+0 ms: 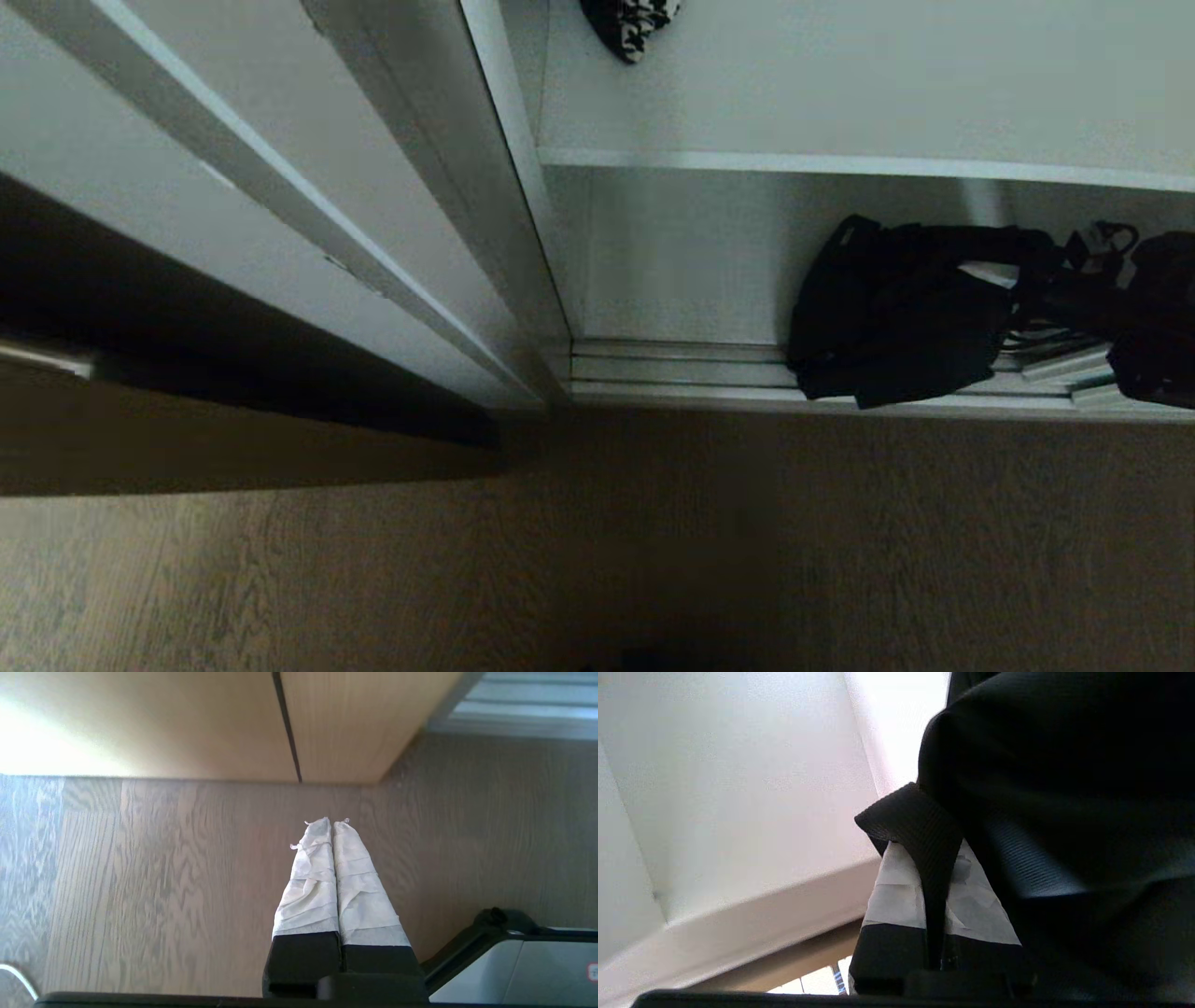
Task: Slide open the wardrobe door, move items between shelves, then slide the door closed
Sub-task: Place the bag on the lower shelf
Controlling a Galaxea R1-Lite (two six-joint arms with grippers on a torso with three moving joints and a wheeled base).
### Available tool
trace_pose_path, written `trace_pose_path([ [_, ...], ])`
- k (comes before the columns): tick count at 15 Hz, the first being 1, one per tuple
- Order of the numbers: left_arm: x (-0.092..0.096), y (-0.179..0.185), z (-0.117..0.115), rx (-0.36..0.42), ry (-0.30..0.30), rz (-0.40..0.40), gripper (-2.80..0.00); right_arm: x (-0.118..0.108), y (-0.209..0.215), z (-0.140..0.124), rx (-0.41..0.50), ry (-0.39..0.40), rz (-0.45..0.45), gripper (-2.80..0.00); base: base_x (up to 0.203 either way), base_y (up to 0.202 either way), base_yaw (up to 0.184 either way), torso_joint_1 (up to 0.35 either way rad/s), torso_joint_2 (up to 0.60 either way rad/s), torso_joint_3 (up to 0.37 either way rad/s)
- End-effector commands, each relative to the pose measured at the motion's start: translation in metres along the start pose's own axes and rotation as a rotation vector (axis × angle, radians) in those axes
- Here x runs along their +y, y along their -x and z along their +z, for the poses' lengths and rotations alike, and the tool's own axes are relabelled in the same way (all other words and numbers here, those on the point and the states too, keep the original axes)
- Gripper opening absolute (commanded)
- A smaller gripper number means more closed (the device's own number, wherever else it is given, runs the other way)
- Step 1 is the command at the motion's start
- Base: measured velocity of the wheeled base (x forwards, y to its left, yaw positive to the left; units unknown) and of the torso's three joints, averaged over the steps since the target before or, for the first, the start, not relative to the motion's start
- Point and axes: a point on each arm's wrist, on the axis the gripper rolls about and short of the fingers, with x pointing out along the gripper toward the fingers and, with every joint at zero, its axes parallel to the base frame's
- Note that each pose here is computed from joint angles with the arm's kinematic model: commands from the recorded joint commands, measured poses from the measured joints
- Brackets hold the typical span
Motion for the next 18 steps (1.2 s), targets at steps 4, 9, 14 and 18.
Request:
trace_pose_path([
  [4,0.000,0.000,0.000,-0.002,0.006,0.001,-2.80,0.002,0.000,0.000,-0.003,0.022,0.015,-2.80,0.025,0.000,0.000,0.002,0.00,0.000],
  [9,0.000,0.000,0.000,-0.002,0.006,0.001,-2.80,0.002,0.004,-0.005,-0.011,0.046,0.025,0.00,0.000,0.000,0.000,0.000,0.00,0.000],
  [14,0.000,0.000,0.000,-0.002,0.006,0.001,-2.80,0.014,0.017,-0.014,-0.018,0.041,0.011,0.00,0.000,0.000,0.000,0.000,0.00,0.000],
  [18,0.000,0.000,0.000,-0.002,0.006,0.001,-2.80,0.018,0.045,-0.015,-0.055,0.043,-0.024,0.00,0.000,0.000,0.000,0.000,0.00,0.000],
])
